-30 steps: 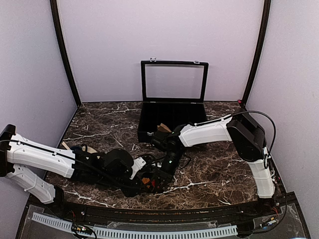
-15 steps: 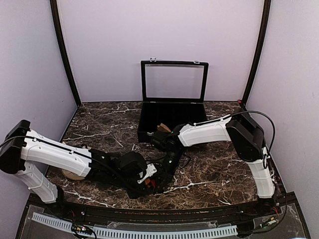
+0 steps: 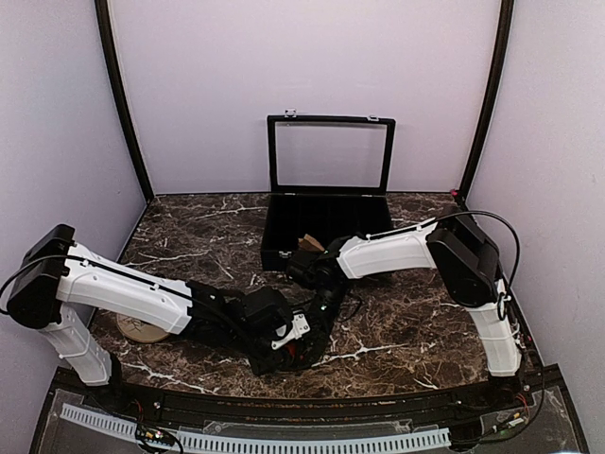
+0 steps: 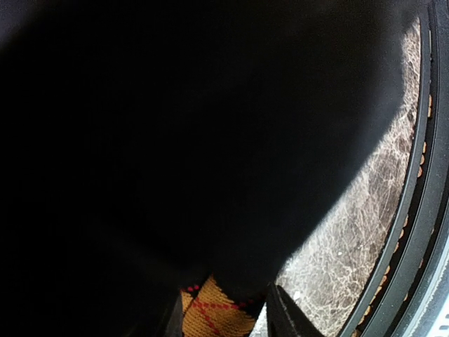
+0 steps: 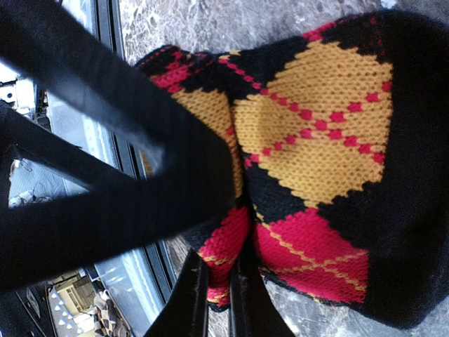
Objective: Roll the socks
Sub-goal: Roll the sock at the center of the board.
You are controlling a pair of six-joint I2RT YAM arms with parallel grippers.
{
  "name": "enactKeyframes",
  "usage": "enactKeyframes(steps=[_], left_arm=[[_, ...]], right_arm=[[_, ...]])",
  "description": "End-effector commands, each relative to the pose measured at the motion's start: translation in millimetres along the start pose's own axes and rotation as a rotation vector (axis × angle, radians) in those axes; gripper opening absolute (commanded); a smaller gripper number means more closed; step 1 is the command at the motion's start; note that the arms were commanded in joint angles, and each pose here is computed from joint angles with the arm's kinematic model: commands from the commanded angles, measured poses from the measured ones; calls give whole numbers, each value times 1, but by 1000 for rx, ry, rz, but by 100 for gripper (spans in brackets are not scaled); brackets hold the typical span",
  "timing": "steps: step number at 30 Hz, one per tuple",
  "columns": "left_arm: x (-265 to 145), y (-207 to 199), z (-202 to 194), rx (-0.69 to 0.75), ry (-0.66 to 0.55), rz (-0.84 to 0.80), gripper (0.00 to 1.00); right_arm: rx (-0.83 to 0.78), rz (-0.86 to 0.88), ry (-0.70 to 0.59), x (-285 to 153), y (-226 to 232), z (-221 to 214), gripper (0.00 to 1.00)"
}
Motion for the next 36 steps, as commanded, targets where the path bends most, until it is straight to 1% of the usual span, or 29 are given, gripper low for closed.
enactKeyframes(steps=[1, 3, 9, 23, 30, 36], left_arm=[[7, -3, -13, 45, 69, -5, 41], [9, -3, -16, 49, 84, -6, 38], [12, -9, -29, 41, 130, -37, 36], [3, -16, -53, -39, 204, -69, 38], [-6, -13, -64, -71, 219, -40, 41], [0, -14, -68, -68, 235, -42, 41]], right_arm=[[29, -20, 48, 9, -11, -10, 3], [29, -20, 49, 9, -11, -10, 3], [34, -18, 51, 8, -10, -12, 3], [38, -16, 45, 4, -11, -13, 3], [41, -14, 35, 1, -12, -16, 3], [38, 0, 34, 1, -10, -14, 3]])
Point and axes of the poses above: each gripper's point midway between its finger pads, its own x axis out along the fingers, its own y axis along the line the jaws close on, z = x × y, the point moved 1 cm from there along -x, back along the fingers, and after that the axes turned 11 degrees about x, right-handed, at the moved point
